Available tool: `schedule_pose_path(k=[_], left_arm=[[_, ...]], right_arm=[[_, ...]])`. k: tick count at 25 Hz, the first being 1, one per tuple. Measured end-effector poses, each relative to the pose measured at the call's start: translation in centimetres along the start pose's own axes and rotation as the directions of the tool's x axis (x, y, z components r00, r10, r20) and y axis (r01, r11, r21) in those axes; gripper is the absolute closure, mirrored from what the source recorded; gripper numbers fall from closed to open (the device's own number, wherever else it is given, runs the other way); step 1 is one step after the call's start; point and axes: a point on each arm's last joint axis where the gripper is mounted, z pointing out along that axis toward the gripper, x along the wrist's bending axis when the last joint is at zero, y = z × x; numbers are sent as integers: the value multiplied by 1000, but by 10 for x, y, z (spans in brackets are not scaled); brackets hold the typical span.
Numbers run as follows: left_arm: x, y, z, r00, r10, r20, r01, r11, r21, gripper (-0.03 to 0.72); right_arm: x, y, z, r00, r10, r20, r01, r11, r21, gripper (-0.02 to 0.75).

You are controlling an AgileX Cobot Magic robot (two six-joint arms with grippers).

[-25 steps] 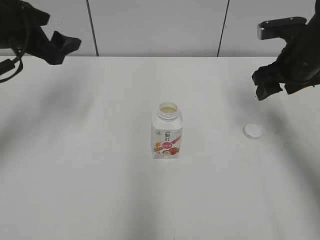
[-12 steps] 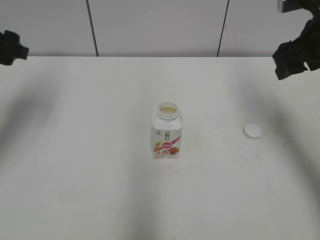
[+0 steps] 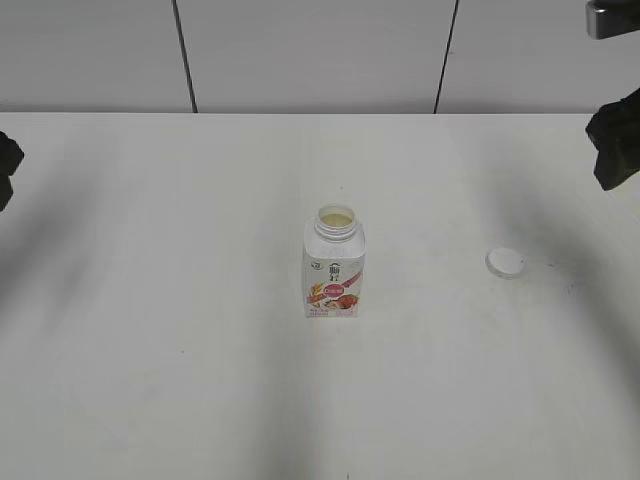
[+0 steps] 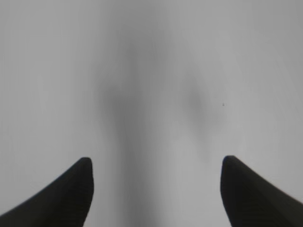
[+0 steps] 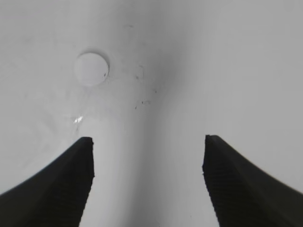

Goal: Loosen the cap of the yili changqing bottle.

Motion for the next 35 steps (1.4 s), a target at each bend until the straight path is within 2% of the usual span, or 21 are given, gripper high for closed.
schedule_pose_path(k=[7, 10, 15, 24, 29, 35], left_arm=[[3, -13, -30, 998, -54, 27, 51, 991, 122, 179], [5, -22, -46, 997, -69, 30, 64, 988, 141, 181], [10, -36, -80, 994, -98, 43, 96, 994, 50, 183], [13, -95, -138, 986, -142, 82, 153, 975, -158, 183], [11, -143, -151, 984, -154, 93, 173, 954, -246, 183], [6, -181, -146, 982, -160, 96, 181, 940, -289, 183]], right_arm=[[2, -20, -17, 999, 21, -31, -17, 990, 140, 172], [5, -23, -26, 997, 41, -62, -33, 991, 130, 172], [8, -32, -59, 991, 71, -118, -67, 997, 31, 172], [4, -74, -142, 991, 71, -111, -96, 966, -239, 172], [4, -102, -174, 992, 70, -103, -102, 929, -356, 172], [8, -138, -177, 992, 70, -101, -104, 916, -388, 172]])
